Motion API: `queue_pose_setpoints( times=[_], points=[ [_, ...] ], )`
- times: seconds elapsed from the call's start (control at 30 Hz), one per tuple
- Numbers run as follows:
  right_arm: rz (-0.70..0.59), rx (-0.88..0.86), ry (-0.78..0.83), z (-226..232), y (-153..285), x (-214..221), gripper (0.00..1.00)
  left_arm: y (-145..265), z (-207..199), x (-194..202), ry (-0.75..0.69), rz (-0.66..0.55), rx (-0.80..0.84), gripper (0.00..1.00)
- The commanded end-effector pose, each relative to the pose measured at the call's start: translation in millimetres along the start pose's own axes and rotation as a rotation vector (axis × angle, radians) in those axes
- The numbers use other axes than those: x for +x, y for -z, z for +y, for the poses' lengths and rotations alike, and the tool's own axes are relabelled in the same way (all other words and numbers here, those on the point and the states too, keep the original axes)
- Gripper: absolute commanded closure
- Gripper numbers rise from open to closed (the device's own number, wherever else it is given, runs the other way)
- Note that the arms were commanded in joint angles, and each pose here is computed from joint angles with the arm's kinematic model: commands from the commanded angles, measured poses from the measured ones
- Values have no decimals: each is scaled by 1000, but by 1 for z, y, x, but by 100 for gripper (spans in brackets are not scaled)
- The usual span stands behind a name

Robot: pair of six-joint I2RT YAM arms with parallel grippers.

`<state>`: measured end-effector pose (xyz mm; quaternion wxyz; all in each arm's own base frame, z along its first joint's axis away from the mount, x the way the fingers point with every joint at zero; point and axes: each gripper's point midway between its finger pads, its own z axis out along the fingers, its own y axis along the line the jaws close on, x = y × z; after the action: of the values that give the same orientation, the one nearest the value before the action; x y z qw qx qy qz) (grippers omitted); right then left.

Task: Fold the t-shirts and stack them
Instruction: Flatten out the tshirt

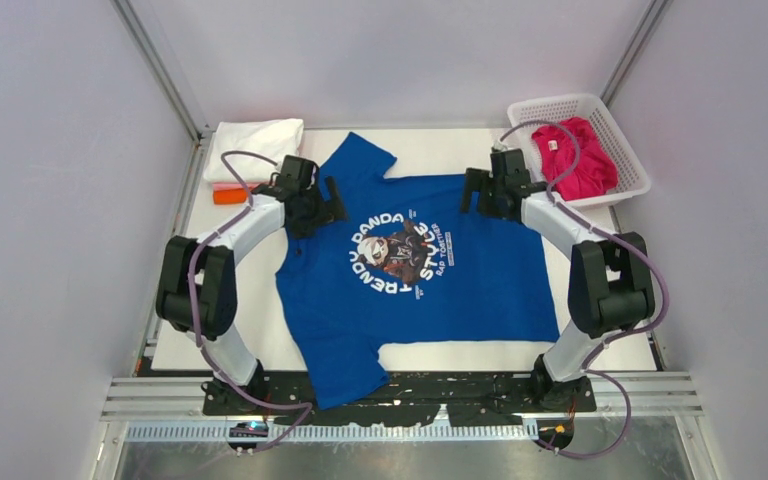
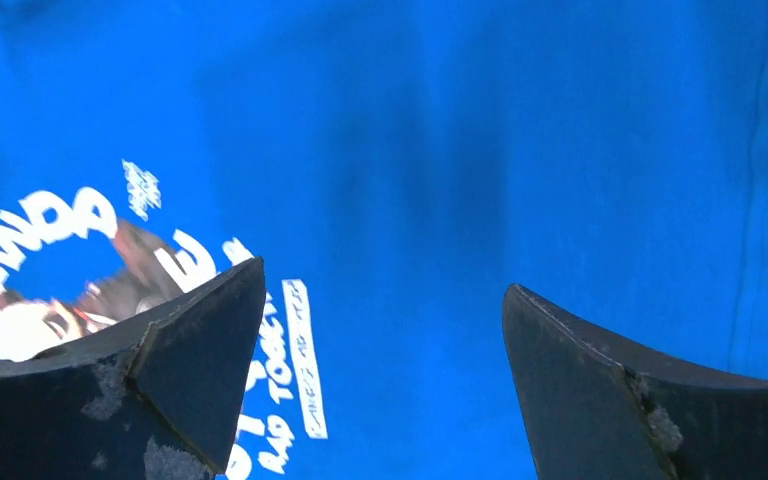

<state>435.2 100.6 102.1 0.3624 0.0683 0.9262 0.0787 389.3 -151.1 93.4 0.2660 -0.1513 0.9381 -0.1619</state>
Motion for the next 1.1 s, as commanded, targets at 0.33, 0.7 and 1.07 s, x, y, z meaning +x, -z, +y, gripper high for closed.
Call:
queue_pose_setpoints(
  times=[0.33,0.7,1.07],
  points=[
    [160,83,-72,-34,-15,64,5,-52,17,6,5,168,-152,0],
    [193,92,-82,-39,-54,41,4,-85,20,-38,81,199,-181,0],
    [98,61,-76,-27,-54,-16,5,-78,-14,-86,57,142,-87,0]
  ],
)
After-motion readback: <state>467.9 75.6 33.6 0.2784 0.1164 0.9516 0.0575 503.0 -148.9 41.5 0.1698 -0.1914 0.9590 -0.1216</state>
